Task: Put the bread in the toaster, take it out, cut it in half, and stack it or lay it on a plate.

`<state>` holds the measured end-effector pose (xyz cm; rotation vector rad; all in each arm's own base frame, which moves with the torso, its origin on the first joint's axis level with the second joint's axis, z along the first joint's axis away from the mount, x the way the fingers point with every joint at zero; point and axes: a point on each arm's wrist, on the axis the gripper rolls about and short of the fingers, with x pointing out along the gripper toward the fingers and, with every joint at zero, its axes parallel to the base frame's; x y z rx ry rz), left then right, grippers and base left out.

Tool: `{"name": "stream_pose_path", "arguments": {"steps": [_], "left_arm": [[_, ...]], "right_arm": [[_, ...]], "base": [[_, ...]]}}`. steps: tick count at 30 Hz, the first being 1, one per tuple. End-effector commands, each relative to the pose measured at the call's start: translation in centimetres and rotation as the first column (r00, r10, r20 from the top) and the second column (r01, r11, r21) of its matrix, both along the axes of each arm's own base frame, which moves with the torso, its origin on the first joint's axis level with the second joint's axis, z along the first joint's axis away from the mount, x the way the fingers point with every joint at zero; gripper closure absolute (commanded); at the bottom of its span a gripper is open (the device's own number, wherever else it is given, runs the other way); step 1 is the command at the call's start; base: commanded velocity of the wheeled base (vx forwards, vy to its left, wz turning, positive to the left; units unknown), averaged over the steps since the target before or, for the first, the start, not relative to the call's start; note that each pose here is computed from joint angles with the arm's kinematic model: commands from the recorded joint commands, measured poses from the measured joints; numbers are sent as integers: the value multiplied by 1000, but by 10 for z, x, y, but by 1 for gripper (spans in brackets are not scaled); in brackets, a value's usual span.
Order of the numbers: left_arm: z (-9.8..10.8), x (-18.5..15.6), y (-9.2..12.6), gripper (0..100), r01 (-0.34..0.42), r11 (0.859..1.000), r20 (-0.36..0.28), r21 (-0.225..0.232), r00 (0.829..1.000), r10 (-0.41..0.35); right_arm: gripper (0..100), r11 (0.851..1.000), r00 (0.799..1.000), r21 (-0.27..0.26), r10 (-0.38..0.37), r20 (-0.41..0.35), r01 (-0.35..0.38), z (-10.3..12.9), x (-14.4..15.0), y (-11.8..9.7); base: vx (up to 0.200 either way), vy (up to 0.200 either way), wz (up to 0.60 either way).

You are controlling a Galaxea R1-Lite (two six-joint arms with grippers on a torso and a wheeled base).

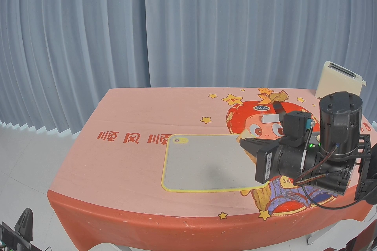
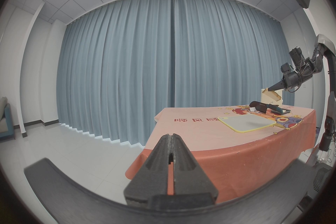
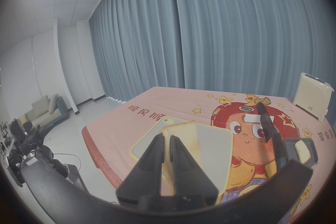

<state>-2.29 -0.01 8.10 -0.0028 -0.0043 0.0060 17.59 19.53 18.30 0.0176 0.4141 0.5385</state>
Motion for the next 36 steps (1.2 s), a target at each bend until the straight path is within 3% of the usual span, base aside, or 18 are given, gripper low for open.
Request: {"name": "stream_pose_path", "arguments": {"steps": [1, 6, 30, 36], "left_arm": [[-5, 1, 0, 100, 0, 1000, -9, 0, 1000, 0], [-5, 1, 0, 100, 0, 1000, -9, -2, 1000, 0], [-5, 1, 0, 100, 0, 1000, -7, 0, 1000, 0], [-5, 1, 0, 100, 0, 1000, -7, 0, 1000, 0]], "right_arm": [[100, 1000, 1000, -1, 1, -1, -1, -1, 0, 0], [100, 1000, 1000, -3, 0, -1, 0, -1, 0, 0], [100, 1000, 1000, -18, -25, -4, 25, -4, 4, -6], [100, 999, 1000, -17, -27, -5, 27, -4, 4, -7]], "base": [[0, -200, 0], [0, -200, 0], [0, 0, 0], [0, -200, 0]]}}
